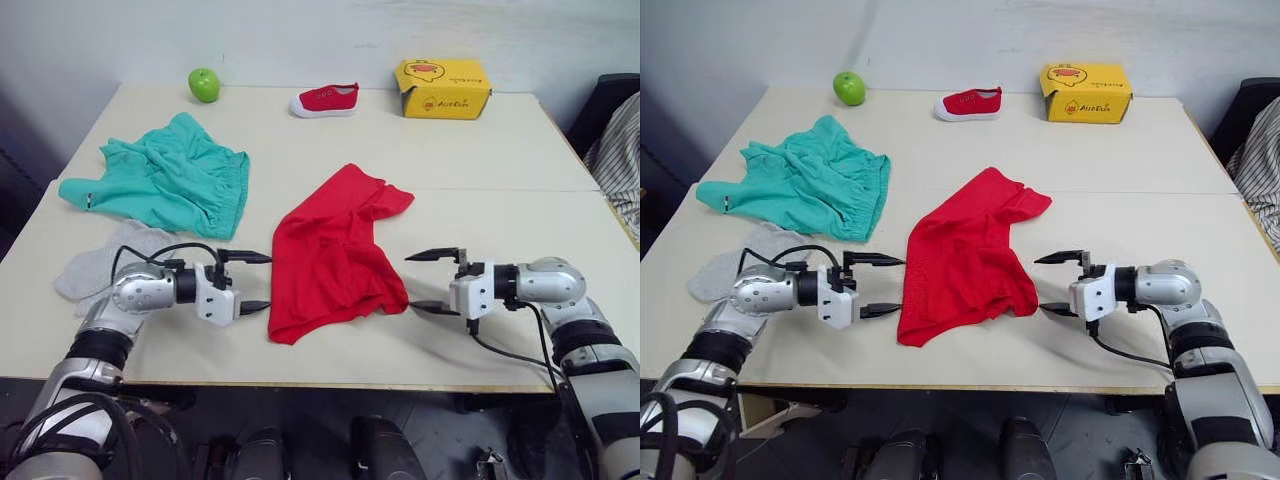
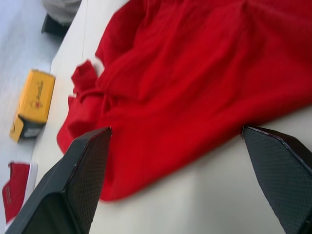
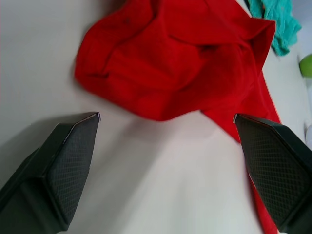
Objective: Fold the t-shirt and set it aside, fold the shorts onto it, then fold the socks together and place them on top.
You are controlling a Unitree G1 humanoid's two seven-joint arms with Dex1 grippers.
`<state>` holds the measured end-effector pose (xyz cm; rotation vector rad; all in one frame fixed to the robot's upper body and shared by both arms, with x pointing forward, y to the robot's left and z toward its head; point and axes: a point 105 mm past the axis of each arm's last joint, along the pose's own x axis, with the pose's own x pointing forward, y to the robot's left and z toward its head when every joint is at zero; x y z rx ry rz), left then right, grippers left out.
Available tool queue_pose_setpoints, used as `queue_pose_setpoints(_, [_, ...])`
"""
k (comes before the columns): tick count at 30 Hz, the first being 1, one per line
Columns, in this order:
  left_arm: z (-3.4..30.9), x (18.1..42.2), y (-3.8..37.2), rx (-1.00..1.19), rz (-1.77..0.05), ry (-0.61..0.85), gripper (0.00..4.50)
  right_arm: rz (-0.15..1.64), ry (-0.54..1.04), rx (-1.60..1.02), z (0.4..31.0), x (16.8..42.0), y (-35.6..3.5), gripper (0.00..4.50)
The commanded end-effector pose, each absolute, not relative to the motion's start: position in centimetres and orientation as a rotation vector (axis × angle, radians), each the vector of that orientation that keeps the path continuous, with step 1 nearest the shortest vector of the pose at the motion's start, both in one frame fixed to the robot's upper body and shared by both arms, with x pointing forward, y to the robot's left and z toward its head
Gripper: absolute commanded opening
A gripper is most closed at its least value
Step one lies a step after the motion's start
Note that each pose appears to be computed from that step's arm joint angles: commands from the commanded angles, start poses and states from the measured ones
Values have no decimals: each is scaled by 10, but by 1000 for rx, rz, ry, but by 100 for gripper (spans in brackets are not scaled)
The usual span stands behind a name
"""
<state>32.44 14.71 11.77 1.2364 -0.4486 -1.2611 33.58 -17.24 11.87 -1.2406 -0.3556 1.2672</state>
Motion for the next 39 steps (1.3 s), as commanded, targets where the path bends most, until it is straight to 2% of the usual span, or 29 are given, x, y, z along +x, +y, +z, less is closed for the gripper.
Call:
queue_pose_setpoints(1, [99, 323, 134, 1258, -1321, -429, 449, 1324, -290, -1260, 97, 336, -163, 450])
queue_pose_setpoints(7, [92, 330, 130, 1308, -1308, -423, 449, 1338, -302, -1302, 93, 340, -153, 450])
queue_pose_setpoints(12, [87, 331, 125, 1330, -1331, -424, 450, 1352, -344, -1302, 92, 338, -144, 281])
queue_pose_setpoints(15, [87, 332, 120, 1333, -1348, -433, 385, 1353, -366, -1306, 93, 338, -141, 166])
queue_pose_setpoints(19, [85, 331, 115, 1327, -1377, -436, 250, 1344, -373, -1312, 95, 339, -142, 15])
queue_pose_setpoints(20, [83, 329, 114, 1313, -1397, -432, 215, 1338, -372, -1311, 96, 339, -143, 0])
queue_pose_setpoints(26, [88, 329, 106, 1283, -1424, -438, 14, 1302, -359, -1297, 102, 341, -152, 0])
queue_pose_setpoints(30, [95, 327, 104, 1249, -1431, -460, 3, 1282, -347, -1268, 104, 340, -158, 0])
queue_pose_setpoints(39, [108, 302, 128, 1139, -1462, -476, 3, 1291, -254, -1166, 116, 321, -189, 0])
